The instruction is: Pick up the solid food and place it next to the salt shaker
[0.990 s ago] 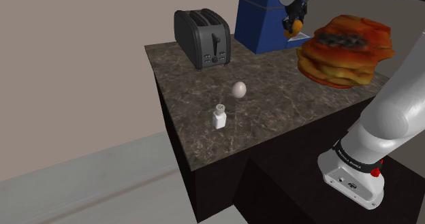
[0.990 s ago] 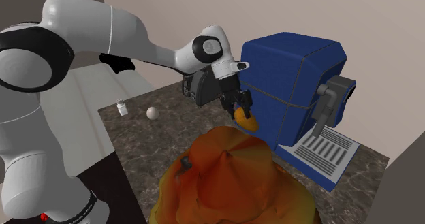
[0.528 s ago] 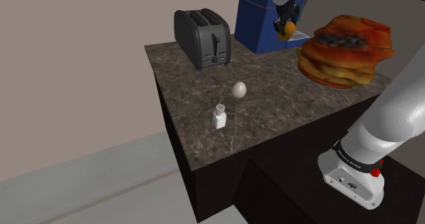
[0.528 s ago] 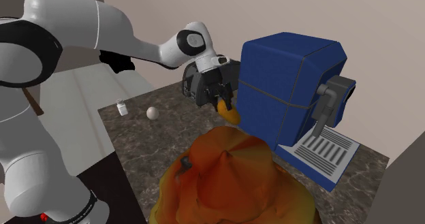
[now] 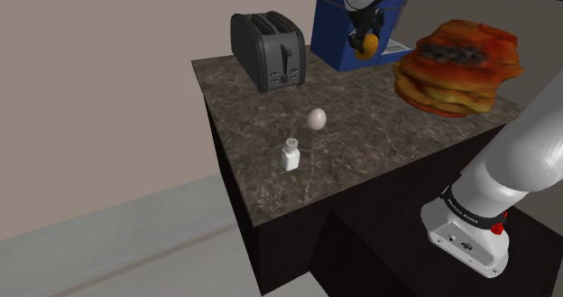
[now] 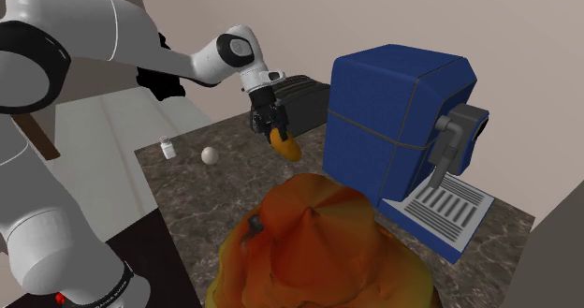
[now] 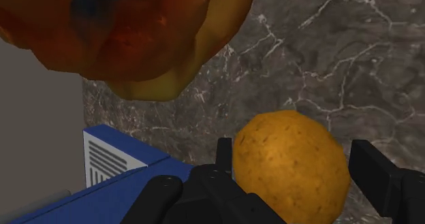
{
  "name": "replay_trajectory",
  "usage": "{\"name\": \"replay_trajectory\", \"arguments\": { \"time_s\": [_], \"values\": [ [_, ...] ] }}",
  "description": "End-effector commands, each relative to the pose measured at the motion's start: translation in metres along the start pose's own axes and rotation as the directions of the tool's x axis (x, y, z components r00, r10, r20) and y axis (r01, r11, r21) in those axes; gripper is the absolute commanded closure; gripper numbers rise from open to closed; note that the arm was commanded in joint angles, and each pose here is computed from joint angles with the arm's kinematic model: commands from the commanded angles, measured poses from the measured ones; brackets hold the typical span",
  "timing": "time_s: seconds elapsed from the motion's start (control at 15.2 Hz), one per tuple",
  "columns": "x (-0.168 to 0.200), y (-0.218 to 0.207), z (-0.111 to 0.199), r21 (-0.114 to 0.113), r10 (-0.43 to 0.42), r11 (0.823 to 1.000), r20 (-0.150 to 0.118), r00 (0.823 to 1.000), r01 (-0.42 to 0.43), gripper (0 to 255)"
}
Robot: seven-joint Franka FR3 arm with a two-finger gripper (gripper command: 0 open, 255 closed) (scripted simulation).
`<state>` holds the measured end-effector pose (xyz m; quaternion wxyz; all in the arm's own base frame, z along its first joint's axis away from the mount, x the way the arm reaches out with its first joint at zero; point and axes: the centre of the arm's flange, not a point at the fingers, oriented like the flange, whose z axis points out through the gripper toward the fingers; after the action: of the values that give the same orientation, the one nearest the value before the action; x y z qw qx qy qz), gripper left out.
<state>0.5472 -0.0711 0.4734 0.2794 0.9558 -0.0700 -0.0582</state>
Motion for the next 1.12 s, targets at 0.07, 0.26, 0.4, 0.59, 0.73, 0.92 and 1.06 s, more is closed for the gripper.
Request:
{"name": "replay_trajectory", "arguments": {
  "time_s": [0.07, 0.26, 0.4, 0.59, 0.73, 0.92, 1.06],
  "values": [
    [-0.012, -0.036, -0.02, -0.001, 0.001, 1.0, 0.0, 1.0, -0.001, 255],
    [-0.021, -0.068, -0.041, -0.001, 0.001, 1.0, 0.0, 1.0, -0.001, 255],
    [-0.028, -0.09, -0.054, -0.001, 0.001, 1.0, 0.0, 1.0, -0.001, 255],
    [-0.038, -0.123, -0.074, -0.001, 0.001, 1.0, 0.0, 1.0, -0.001, 255],
    [-0.044, -0.144, -0.088, -0.001, 0.001, 1.0, 0.0, 1.0, -0.001, 255],
    [-0.054, -0.177, -0.108, -0.001, 0.001, 1.0, 0.0, 1.0, -0.001, 255],
    [-0.061, -0.199, -0.122, -0.001, 0.001, 1.0, 0.0, 1.0, -0.001, 255]
  ]
}}
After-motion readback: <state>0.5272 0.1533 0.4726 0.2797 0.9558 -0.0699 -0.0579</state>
